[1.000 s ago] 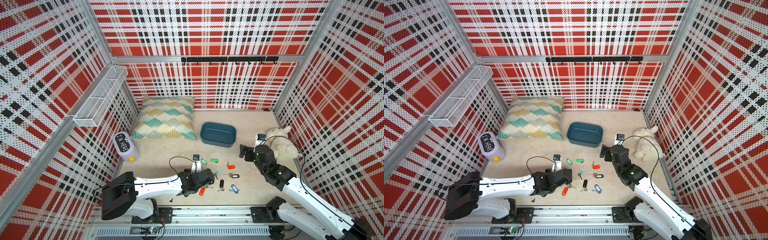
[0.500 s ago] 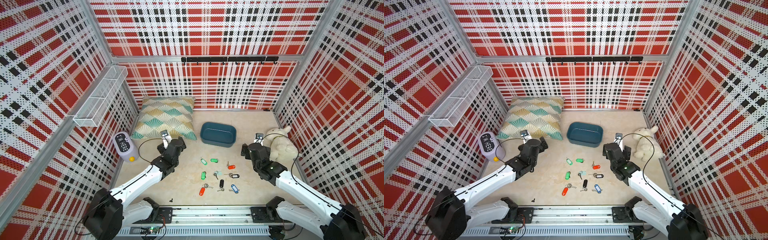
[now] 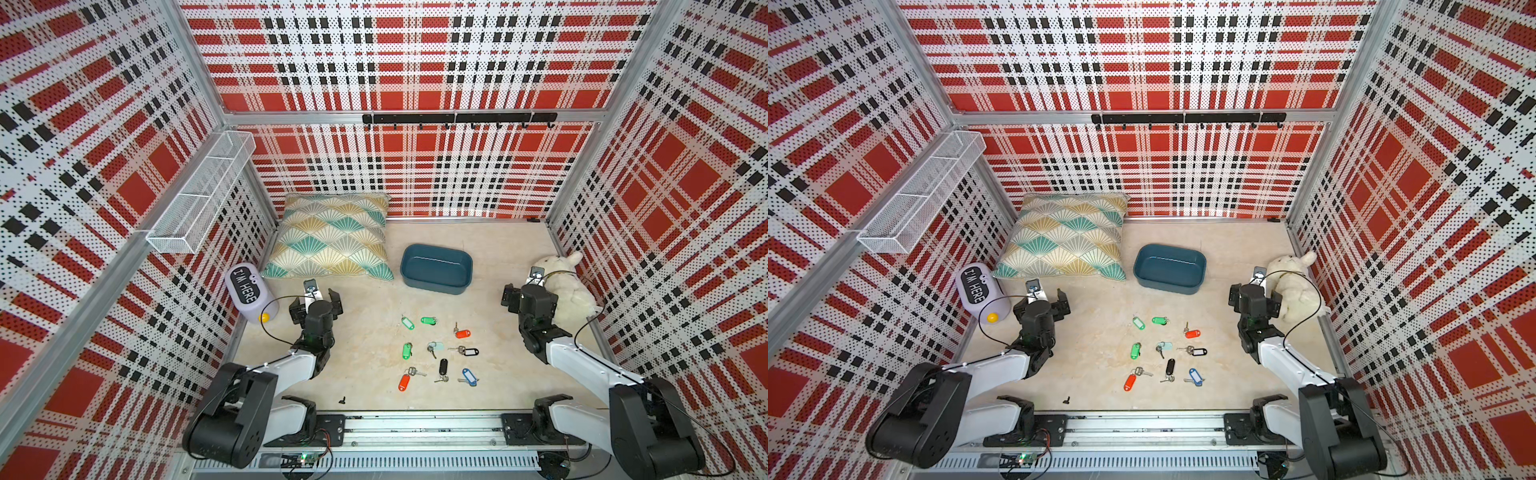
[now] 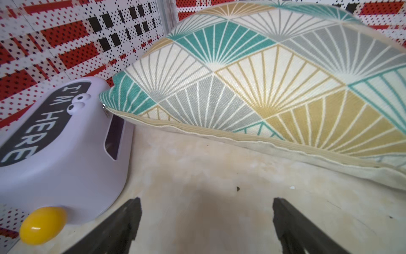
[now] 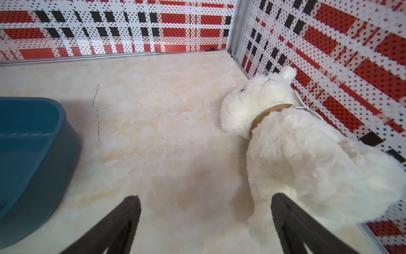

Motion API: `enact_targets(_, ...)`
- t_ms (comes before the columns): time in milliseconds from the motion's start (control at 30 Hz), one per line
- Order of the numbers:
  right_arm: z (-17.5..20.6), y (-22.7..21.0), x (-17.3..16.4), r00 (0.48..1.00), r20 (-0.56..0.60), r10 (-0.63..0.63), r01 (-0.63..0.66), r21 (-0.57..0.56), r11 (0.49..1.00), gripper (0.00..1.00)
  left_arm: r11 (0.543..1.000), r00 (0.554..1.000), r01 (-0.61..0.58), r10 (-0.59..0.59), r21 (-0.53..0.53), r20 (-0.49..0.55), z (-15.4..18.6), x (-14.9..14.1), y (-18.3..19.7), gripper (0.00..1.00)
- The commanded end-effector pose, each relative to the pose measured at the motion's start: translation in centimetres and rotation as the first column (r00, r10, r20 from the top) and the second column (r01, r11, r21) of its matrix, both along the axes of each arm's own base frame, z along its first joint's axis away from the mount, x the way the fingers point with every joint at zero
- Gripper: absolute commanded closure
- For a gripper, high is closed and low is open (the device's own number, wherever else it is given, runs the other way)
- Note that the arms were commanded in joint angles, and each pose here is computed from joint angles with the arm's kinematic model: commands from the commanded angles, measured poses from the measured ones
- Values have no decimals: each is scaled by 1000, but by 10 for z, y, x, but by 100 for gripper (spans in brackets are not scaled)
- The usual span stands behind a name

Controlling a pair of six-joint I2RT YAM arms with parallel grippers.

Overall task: Take the keys out of the storage box
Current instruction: Reset both arms

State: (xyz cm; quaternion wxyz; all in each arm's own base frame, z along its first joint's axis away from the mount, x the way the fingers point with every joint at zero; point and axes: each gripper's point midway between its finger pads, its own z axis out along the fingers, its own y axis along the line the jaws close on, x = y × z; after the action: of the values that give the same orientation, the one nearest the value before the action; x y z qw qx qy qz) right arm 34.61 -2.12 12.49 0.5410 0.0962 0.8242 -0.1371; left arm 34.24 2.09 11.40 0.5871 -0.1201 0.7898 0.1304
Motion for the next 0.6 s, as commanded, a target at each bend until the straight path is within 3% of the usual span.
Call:
enact_targets(0, 6, 0, 9, 996, 83, 44, -36, -97, 995, 0, 994, 982, 112, -113, 13, 154, 38, 25, -10, 1)
enact_targets(67, 7, 1, 16, 995, 86, 54, -45, -101, 994, 0, 992, 978, 126, -125, 9, 168, 40, 35, -6, 1)
enact_targets(200, 22, 8, 23, 972, 204, 120, -102, -96, 990, 0, 986, 959, 165, -163, 9, 230, 39, 49, 0, 1)
enact_targets(300, 23, 8, 34, 965, 222, 140, -132, -53, 990, 0, 983, 950, 180, -164, -37, 264, 37, 40, 9, 1)
enact_targets(367, 20, 22, 39, 941, 253, 224, -219, -46, 975, 0, 971, 915, 238, -222, -5, 338, 44, 31, -1, 1)
enact_targets(433, 9, 20, 41, 941, 254, 226, -221, -47, 974, 0, 968, 928, 251, -239, -3, 286, 37, 33, -3, 1)
enact_targets(567, -1, 16, 49, 942, 227, 246, -258, 24, 966, 0, 968, 926, 251, -235, -16, 296, 37, 36, 0, 1)
